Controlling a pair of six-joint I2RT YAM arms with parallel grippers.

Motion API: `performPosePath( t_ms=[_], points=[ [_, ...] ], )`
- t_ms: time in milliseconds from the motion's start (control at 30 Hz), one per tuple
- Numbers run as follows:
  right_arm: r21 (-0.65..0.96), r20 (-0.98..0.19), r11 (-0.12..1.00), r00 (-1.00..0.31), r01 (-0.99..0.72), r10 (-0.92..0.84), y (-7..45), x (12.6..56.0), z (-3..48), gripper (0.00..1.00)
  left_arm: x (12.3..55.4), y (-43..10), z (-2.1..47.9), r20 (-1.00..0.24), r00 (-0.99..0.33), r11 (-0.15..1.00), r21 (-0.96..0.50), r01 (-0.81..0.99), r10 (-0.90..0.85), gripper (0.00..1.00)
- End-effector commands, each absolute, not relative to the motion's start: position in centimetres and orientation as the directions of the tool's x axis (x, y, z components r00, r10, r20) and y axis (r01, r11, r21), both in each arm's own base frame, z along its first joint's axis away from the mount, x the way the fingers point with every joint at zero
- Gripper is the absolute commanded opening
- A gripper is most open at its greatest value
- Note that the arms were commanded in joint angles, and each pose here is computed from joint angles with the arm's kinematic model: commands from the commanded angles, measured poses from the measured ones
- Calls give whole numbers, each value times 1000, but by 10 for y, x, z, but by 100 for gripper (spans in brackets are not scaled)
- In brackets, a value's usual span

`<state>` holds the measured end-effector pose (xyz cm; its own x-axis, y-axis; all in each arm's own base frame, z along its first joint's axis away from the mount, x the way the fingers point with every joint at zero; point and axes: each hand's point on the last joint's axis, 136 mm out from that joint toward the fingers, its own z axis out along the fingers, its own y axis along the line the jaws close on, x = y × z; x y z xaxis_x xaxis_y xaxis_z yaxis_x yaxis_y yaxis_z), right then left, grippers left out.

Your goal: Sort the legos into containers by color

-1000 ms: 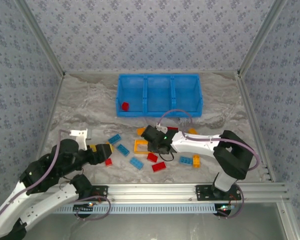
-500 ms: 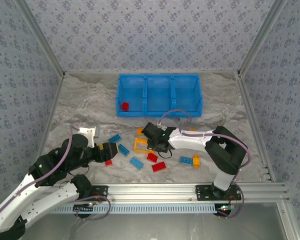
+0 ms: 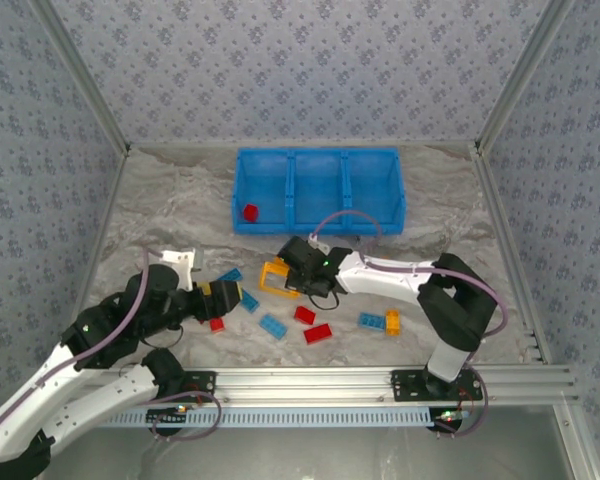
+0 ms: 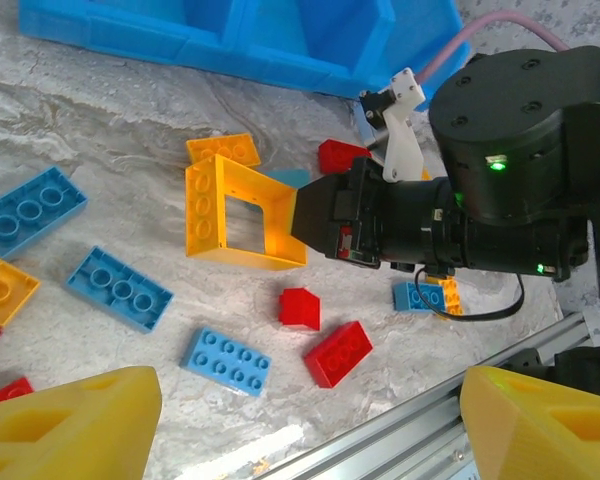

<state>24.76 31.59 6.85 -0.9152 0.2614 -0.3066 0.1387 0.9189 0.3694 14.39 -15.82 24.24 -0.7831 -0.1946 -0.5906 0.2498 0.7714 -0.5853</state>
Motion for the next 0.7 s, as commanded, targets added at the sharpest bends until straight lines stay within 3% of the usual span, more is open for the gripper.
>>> performPosePath(
  t_ms=[0,233,400,567,667],
  points=[
    [405,-364,897,-869,176,335,301,255,117,0,152,-176,268,-632,-749,720,-613,326,-200,81],
    [488,-403,799,-721,351,563,212,297,179,0,180,-225,305,-677,-714,663,-619,421,-179,81],
    [523,-399,638,-499,565,769,135,336,199,0,205,-274,323,-741,-657,647,-569,507,-137,81],
    [534,-376,455,-281,713,883,101,375,204,0,231,-311,324,-785,-611,680,-505,532,-106,81],
    [492,-368,385,-214,781,905,97,396,198,0,241,-328,321,-796,-599,688,-483,542,-87,81]
  ],
)
